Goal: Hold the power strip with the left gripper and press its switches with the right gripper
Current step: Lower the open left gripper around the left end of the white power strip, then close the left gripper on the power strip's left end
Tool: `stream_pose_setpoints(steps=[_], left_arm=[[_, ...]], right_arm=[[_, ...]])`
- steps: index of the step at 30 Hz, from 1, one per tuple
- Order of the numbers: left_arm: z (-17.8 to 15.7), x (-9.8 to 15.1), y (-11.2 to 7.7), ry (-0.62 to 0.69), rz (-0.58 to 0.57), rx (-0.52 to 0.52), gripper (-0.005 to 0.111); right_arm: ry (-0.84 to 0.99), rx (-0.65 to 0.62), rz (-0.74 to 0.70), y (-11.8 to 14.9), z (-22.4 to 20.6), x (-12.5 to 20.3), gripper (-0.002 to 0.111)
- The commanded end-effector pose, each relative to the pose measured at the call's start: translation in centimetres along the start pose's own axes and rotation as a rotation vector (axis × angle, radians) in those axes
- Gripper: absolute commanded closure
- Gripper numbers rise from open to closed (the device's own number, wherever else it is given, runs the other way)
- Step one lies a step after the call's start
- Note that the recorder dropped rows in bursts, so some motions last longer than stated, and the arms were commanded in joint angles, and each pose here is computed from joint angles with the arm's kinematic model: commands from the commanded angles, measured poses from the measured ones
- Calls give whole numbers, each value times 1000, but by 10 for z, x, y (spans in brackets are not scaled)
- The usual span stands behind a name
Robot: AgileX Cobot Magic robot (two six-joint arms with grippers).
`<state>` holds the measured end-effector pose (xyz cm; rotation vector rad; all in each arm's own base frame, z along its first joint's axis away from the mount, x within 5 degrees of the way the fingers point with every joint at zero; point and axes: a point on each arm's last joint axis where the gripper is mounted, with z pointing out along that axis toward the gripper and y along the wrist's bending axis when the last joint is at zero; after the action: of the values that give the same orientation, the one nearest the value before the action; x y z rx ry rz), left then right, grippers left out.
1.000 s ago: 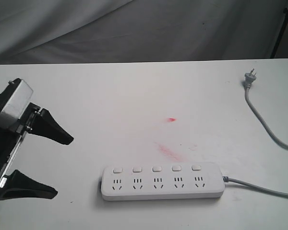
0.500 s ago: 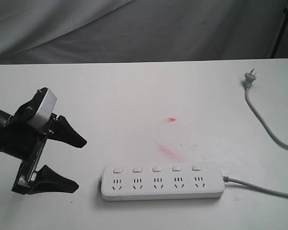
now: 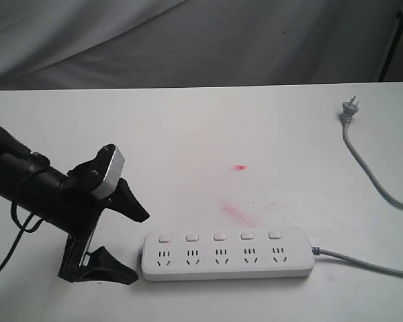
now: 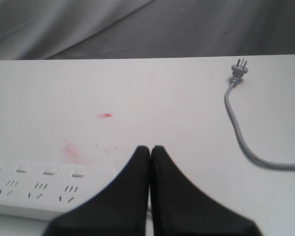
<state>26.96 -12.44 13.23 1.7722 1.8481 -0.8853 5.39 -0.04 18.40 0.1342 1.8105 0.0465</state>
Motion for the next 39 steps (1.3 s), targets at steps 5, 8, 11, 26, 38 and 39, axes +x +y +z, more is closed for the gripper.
stream_pose_setpoints(steps=[5,8,11,26,38,39], left_arm=[[15,6,10,-41,-86,-8,11],[16,5,16,-44,-84,-17,11],[17,4,15,-43,-79,-9,11],[38,4,13,30,-44,-2,11],[43,7,14,26,-69,6,12],[43,7,14,26,-69,6,12]], right_arm=[[-3,9,-4,-1,0,1,108],[-3,9,-4,-1,0,1,108],[-3,9,-4,-1,0,1,108],[-3,9,-4,-1,0,1,108],[-3,9,-4,-1,0,1,108],[-3,9,-4,-1,0,1,108]])
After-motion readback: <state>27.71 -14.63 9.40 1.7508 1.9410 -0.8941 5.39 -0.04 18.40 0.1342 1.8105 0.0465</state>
